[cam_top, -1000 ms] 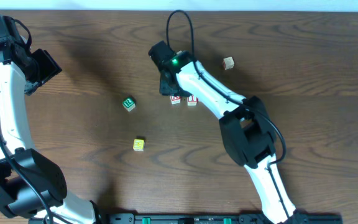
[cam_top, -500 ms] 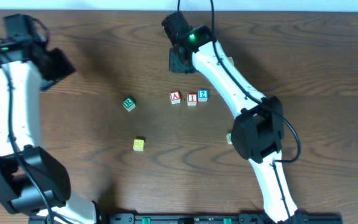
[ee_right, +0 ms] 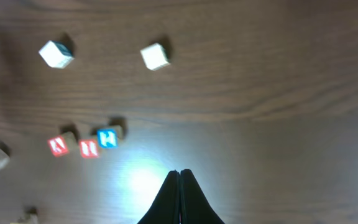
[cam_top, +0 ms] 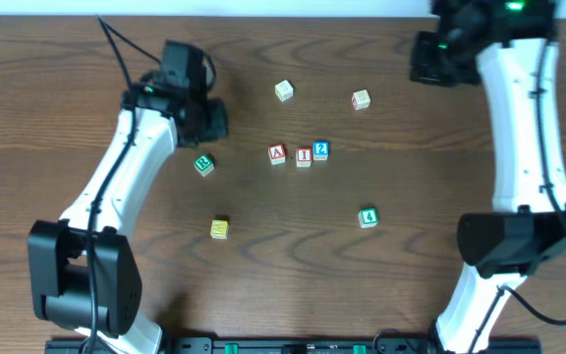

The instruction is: Spell out Ai2

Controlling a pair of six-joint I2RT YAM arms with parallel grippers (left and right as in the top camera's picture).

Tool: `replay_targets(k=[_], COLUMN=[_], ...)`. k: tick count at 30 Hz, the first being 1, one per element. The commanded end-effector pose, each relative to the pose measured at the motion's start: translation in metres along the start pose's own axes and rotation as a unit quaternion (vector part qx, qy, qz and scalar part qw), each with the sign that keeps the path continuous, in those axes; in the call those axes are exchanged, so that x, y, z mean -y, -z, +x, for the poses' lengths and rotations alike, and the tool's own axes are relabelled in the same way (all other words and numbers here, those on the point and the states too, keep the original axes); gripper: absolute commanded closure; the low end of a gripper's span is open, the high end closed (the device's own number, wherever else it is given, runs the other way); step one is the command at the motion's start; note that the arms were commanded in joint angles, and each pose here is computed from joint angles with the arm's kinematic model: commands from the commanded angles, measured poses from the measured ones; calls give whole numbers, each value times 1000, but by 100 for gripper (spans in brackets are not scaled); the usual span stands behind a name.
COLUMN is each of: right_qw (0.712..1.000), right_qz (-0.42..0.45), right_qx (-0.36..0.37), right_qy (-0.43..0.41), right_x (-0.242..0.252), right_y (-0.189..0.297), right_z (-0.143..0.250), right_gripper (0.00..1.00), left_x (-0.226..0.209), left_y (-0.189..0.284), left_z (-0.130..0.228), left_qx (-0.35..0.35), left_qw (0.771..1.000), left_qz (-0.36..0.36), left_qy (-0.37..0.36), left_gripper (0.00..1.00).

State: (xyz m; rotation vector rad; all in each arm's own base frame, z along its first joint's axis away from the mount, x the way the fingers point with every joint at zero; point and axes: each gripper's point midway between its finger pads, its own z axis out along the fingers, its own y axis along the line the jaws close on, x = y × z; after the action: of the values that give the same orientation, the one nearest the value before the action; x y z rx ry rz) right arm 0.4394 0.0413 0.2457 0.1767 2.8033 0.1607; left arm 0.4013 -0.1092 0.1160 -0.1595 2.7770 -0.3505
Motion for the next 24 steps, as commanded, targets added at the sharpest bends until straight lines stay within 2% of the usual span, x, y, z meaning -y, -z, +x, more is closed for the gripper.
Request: replay_targets(k=[1,5,10,13,16,24], right_qw=[995,986,975,973,973,973], right_qz=[-55,-89,-123,-128,-133,-153], right_qx=[-54,-119,-161,-164,-156,-135], right_qy=[59,76,87,98,107,110], right_x=[-28,-42,-56,-62,-67,-77], right_y=[-28,-80,-125,-146,-163,-196], right_z=[21,56,91,103,110,108], right_gripper=[99,98,99,99,99,99], left_x=[1,-2,-1,1,14,23], left_y=[-17,-27,-39,-50,-64,-83], left_z=[21,36,46,50,52,46], left_qx=[-36,-59,-78,-88,-99,-91], left_qw=[999,997,996,994,992,990], left_qz=[24,19,18,14,42,54], left_qy=[30,39,40,57,62,96], left_gripper=[94,94,94,94,94,94])
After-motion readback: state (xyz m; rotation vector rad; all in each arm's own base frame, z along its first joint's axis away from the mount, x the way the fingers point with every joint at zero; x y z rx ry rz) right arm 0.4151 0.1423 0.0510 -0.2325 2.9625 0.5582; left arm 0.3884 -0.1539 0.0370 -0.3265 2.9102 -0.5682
